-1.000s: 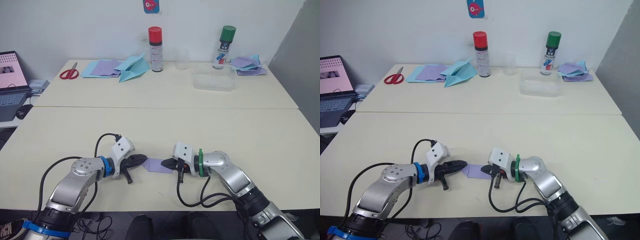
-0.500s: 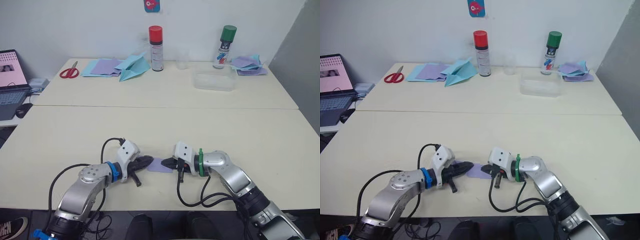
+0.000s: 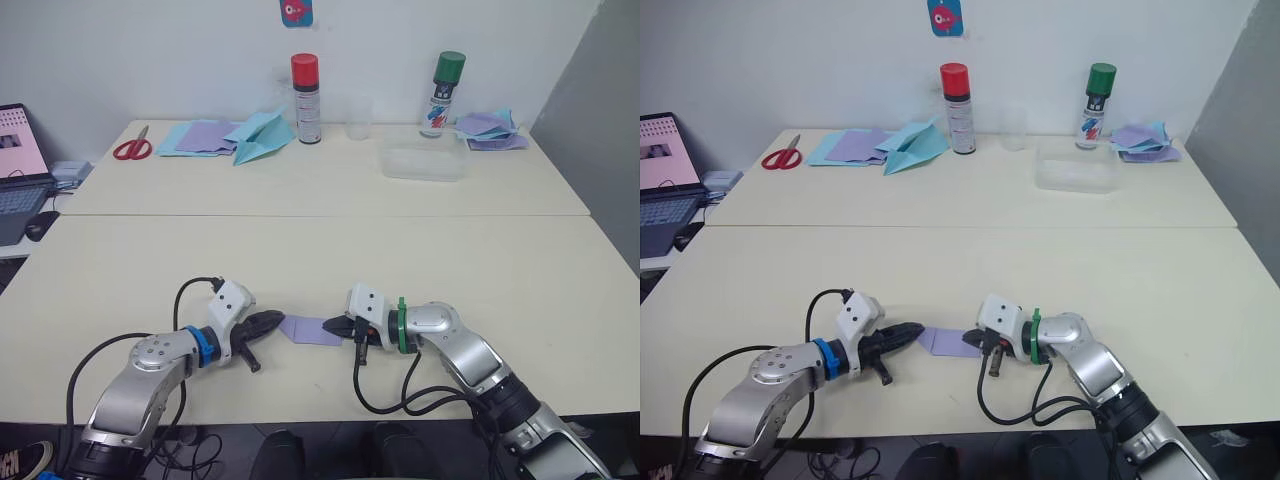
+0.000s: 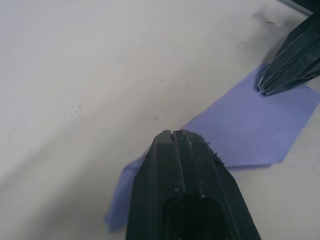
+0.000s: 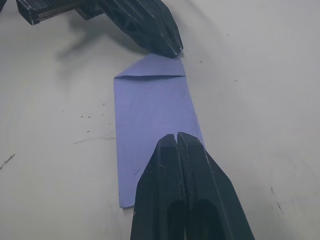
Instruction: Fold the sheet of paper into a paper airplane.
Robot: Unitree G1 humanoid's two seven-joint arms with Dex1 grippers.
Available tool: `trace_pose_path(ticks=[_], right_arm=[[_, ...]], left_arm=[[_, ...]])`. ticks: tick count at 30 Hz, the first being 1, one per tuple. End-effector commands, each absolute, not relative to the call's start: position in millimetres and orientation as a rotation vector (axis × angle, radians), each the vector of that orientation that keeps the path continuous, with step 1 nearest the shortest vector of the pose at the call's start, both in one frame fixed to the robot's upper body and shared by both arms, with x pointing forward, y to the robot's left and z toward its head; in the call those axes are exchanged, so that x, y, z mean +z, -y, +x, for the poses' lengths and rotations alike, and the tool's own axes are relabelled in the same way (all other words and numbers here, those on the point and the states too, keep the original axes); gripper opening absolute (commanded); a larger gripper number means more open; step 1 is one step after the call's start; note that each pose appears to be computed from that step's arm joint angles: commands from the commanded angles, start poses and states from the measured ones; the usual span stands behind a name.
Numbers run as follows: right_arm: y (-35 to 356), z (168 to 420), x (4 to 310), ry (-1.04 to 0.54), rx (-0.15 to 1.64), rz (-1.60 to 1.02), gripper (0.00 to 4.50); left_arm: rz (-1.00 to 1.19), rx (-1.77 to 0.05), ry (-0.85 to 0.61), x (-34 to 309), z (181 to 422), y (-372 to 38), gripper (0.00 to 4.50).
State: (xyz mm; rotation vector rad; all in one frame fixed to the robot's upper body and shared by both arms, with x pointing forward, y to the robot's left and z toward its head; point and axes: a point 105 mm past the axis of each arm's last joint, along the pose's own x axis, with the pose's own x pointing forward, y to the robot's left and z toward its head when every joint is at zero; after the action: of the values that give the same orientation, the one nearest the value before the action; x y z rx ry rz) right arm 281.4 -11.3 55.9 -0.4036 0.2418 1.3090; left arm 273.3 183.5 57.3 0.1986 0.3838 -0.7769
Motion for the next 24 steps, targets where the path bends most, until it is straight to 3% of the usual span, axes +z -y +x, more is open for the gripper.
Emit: trace_pose_path(ticks=[1, 12, 20, 24], right_arm=[[22, 280, 38, -0.329, 1.285, -0.43, 0.03], [15, 280, 46, -0.291, 1.313, -0.401, 0.03], [7, 282, 100, -0.063, 1.356, -0.279, 0.03], [14, 282, 135, 0.066, 1.374, -0.264, 1.2]], left_arm=[[0.211, -0.625, -0.467, 44, 280, -219, 0.0], [0.138, -0.694, -0.379, 66, 274, -202, 0.0], [0.197, -0.691, -0.442, 48, 275, -203, 0.0], [0.178, -0.706, -0.4, 59, 278, -200, 0.0]])
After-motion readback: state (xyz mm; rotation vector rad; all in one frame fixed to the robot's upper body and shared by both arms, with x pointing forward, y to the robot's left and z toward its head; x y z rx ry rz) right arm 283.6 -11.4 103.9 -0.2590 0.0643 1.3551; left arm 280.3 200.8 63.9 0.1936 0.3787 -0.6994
